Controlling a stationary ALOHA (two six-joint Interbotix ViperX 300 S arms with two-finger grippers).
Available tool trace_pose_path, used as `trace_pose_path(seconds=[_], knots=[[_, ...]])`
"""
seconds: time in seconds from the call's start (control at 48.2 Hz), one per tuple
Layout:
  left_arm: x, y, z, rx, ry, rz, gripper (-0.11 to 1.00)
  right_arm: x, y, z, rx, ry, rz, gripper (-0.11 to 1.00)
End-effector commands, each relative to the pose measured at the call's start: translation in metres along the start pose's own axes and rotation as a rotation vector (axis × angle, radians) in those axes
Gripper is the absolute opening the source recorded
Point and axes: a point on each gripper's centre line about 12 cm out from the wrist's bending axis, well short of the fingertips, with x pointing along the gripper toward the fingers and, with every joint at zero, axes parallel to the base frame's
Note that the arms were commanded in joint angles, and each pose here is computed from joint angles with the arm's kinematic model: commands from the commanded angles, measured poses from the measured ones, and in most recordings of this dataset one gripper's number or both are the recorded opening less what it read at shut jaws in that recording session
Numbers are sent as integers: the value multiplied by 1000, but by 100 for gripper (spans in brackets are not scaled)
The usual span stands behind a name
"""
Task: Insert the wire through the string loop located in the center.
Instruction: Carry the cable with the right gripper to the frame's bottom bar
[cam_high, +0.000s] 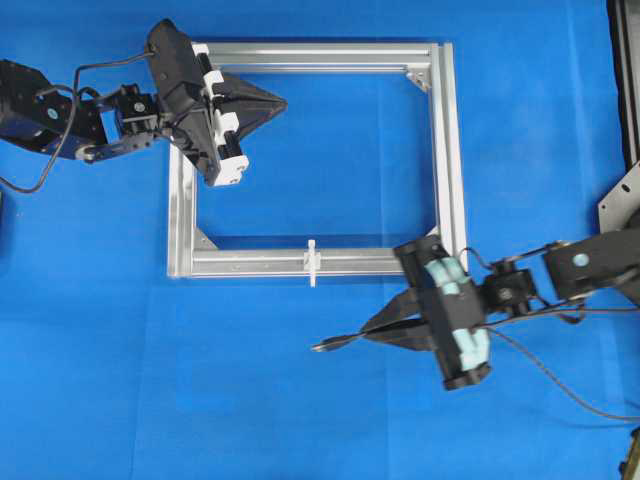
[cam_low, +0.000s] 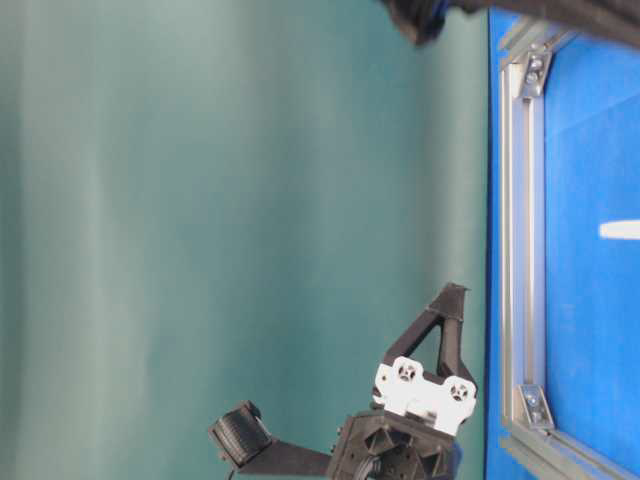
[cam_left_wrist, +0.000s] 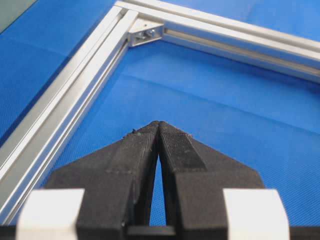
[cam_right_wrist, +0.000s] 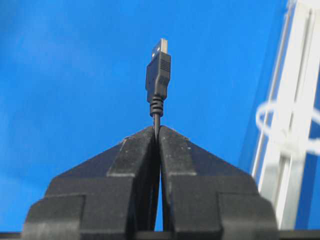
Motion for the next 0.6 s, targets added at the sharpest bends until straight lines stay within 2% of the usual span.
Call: trace_pose_path(seconds=[0.0,0.394,0.581], knots=[[-2,-2,14,2,-41,-6,0,-11,1,6,2,-40,4,-3],[-3,-2,13,1,-41,-6,0,-20,-3,1,7,-36,-4,-3],[-2,-2,14,1,-43,-6,0,-20,-21,1,35,-35,-54,-3]])
